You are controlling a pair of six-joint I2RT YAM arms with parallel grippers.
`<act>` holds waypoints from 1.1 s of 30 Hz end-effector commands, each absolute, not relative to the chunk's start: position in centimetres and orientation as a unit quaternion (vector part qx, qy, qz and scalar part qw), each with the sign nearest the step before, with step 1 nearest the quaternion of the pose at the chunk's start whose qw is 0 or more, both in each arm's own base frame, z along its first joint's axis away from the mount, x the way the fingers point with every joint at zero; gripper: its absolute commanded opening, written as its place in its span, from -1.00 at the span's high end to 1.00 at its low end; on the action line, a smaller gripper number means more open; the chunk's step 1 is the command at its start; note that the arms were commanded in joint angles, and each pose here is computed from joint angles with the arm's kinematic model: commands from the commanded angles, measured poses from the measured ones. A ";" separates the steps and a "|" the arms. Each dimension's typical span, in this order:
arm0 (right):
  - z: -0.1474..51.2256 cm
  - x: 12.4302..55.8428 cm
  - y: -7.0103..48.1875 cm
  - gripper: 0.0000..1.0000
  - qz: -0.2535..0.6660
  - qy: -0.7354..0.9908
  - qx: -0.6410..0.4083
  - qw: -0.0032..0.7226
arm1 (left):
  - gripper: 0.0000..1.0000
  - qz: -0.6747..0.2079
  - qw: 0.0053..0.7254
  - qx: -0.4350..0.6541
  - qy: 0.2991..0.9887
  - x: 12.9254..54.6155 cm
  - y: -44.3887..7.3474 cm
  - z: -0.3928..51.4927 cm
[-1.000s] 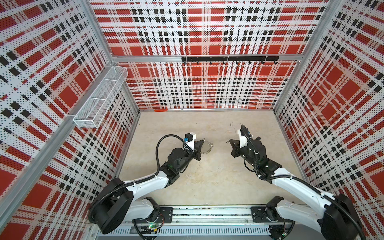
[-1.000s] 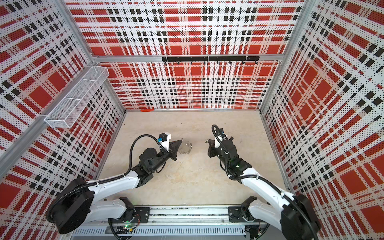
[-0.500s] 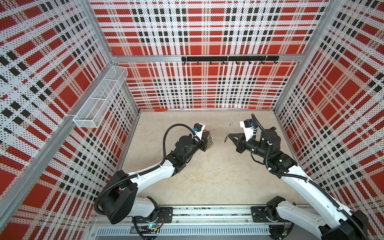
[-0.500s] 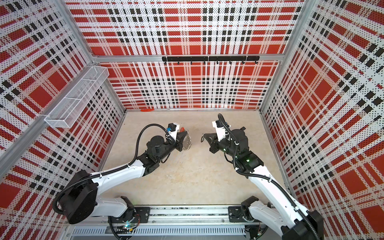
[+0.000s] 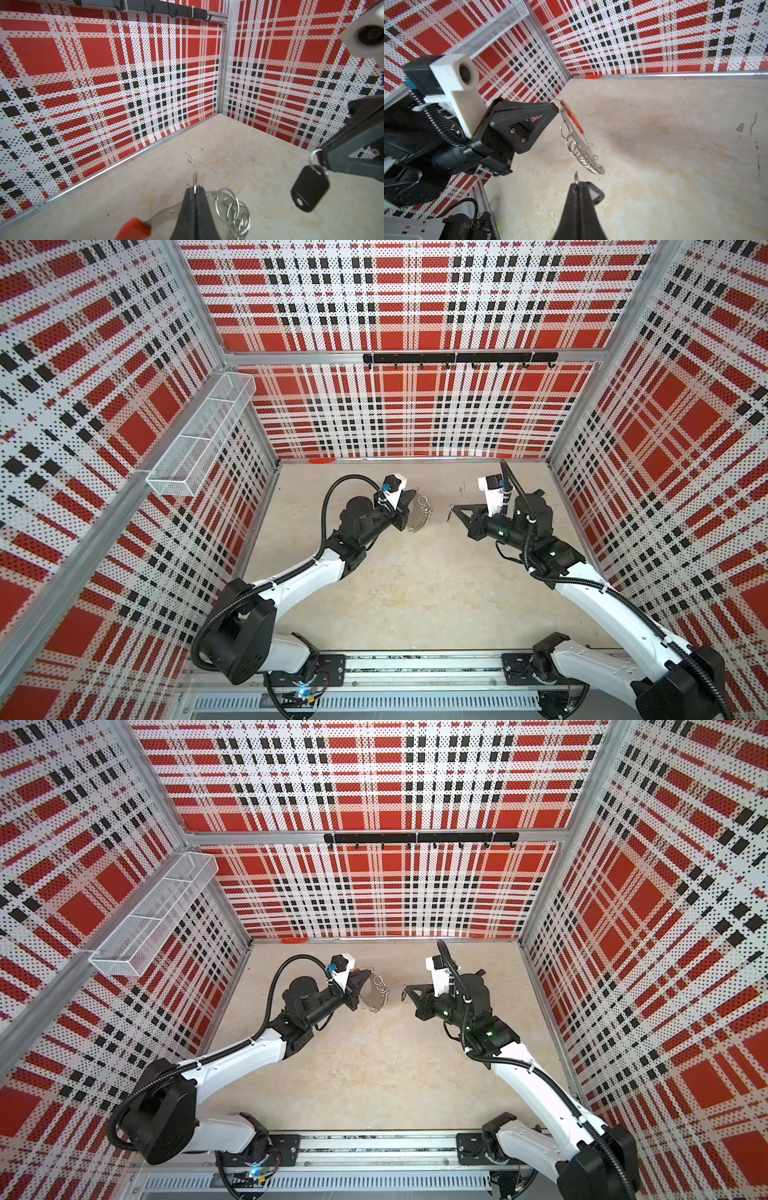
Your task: Put the keys on the keyring
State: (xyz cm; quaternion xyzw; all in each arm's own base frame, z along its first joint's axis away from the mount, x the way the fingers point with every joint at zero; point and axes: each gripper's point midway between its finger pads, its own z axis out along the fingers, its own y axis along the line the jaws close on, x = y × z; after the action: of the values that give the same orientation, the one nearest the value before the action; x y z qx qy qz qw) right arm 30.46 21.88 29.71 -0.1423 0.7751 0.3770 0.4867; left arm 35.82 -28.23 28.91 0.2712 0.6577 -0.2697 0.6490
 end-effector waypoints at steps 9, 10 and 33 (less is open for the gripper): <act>34.1 32.3 20.9 1.00 0.357 0.741 -0.121 0.555 | 1.00 -0.316 0.660 0.216 0.646 36.7 -28.8 31.0; 34.3 32.3 21.3 1.00 0.364 0.733 -0.131 0.560 | 1.00 -0.329 0.658 0.219 0.641 36.2 -29.1 30.7; 35.2 33.2 26.2 1.00 0.465 0.728 -0.226 0.451 | 1.00 -0.473 0.642 0.175 0.577 33.1 -29.9 35.4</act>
State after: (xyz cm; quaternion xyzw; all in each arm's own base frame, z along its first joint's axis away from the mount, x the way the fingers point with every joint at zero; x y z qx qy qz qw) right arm 33.69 25.60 35.35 -0.2088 0.7318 0.4465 0.4706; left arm 33.94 -30.21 31.47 0.1799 0.6239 -0.4342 0.6244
